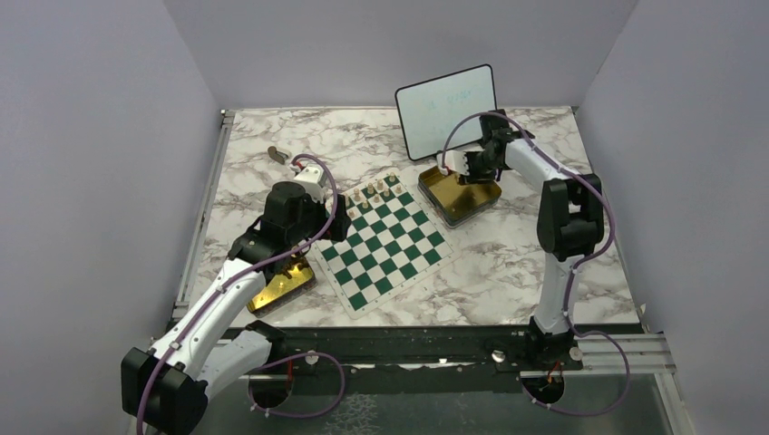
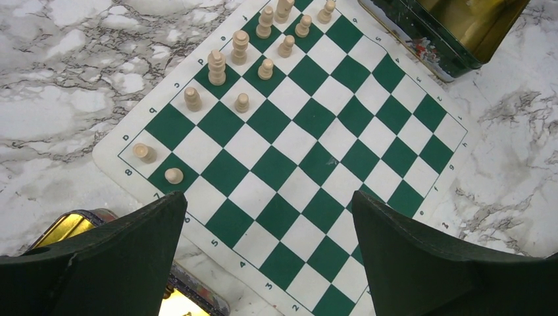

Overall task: Set up the chess pieces on the board
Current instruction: Pick up the chess piece from the storage box.

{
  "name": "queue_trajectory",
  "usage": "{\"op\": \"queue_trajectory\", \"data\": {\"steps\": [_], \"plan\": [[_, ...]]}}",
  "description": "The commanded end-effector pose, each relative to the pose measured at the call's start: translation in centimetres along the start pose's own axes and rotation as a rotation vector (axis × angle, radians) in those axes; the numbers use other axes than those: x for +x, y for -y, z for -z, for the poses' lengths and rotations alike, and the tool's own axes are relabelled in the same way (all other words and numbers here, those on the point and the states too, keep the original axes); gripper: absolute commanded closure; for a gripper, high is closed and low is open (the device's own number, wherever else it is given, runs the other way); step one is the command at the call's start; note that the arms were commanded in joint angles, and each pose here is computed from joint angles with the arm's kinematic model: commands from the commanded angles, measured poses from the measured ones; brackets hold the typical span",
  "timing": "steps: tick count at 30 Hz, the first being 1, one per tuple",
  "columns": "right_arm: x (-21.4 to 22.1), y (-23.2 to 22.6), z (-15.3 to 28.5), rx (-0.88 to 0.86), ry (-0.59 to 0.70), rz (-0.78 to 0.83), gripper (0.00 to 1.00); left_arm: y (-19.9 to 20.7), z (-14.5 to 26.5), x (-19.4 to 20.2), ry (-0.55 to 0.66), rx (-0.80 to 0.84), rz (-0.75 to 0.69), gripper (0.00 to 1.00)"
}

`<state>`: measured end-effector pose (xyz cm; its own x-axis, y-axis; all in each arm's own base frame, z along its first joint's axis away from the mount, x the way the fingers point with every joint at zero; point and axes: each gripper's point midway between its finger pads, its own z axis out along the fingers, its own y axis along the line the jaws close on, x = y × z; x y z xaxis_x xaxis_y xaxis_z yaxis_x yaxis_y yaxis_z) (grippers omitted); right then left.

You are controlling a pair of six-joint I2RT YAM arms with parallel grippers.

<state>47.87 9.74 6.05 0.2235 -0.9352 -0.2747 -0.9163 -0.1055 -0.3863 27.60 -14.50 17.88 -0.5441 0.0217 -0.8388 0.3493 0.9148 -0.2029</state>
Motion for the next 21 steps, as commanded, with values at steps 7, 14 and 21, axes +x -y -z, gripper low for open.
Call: {"op": "queue_trajectory", "data": {"steps": [7,14,21], "plan": [[-0.8,2.4,-0.3,-0.024,-0.01,0.11,0.55,0.2,0.3,-0.8,0.018,0.004,-0.009,0.03],[-0.7,1.3,-2.0,-0.096,-0.051,0.122,0.56,0.2,0.3,-0.9,0.022,0.004,-0.007,0.03],[0.5,1.0,-2.9,-0.127,-0.129,0.129,0.56,0.2,0.2,-0.8,0.018,0.001,-0.005,0.03]]}}
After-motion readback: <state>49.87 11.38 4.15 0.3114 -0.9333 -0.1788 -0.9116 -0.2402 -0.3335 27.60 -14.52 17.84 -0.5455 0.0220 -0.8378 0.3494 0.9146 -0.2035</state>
